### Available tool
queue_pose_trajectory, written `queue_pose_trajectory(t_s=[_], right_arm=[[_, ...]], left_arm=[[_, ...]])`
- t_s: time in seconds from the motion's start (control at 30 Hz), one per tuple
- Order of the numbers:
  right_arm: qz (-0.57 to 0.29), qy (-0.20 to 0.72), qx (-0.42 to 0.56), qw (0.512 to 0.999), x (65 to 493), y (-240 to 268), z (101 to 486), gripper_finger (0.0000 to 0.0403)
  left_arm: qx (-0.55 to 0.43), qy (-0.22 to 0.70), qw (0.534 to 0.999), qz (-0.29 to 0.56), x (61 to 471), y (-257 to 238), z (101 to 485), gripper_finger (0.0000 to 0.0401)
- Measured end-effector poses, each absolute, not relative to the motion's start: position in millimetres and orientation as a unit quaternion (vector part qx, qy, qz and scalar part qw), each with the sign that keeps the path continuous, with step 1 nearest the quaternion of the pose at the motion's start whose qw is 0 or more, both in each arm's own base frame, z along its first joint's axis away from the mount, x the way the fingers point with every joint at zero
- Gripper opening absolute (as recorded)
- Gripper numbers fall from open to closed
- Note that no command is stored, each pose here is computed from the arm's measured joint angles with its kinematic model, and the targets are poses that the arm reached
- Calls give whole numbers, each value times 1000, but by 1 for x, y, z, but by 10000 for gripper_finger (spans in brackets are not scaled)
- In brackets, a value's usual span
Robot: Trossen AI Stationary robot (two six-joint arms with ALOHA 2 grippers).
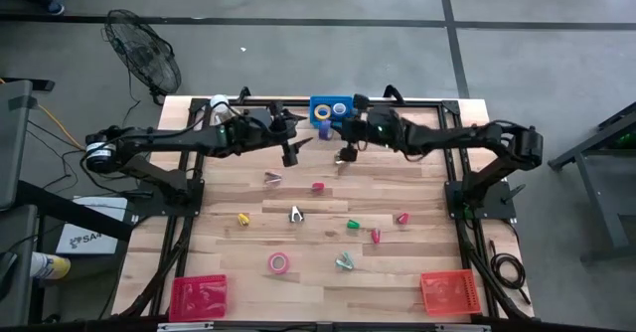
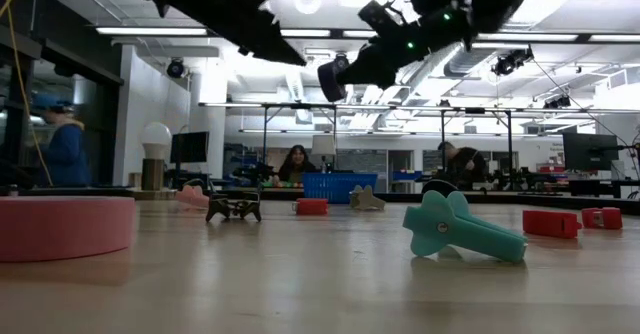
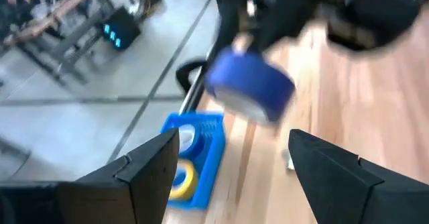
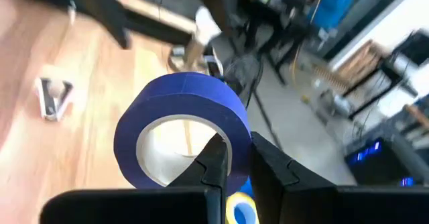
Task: Pick and place Stapler, Stapler remover, tape
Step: Put the blue tape into the blue bin
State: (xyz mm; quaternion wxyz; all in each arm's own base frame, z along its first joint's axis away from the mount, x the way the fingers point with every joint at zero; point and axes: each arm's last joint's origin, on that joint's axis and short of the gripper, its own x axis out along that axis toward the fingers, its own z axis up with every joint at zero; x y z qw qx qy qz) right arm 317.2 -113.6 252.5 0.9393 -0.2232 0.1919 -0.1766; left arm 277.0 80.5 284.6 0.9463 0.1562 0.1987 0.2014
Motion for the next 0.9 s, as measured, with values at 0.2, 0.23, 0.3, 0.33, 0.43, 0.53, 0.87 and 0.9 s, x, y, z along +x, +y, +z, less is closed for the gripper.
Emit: queue_pose_trajectory(t_s=[0.2,0.23,0.3,0.33,0.43,0.53,0.87,0.9], right_arm=[[-178,242,-203,932,316,-143,281,30],[-177,248,-199,932,315,-147,284,30],[-171,258,-191,932,316,-157,288,30],[-171,263,-187,931,317,-162,290,30],[-163,289,-174,927,323,-175,288,30],[-142,326,-168,919,332,-188,283,30],[-101,421,-174,884,362,-228,284,30],[-94,433,-173,880,364,-232,282,30]], left_arm=[[148,266,926,224,271,81,273,277],[147,275,922,228,270,81,272,277],[141,290,918,230,268,81,269,277],[137,295,917,230,268,81,268,277],[133,304,916,226,267,81,266,277],[132,309,915,221,266,80,265,277],[95,336,912,215,255,76,257,277],[94,336,912,215,251,75,254,277]])
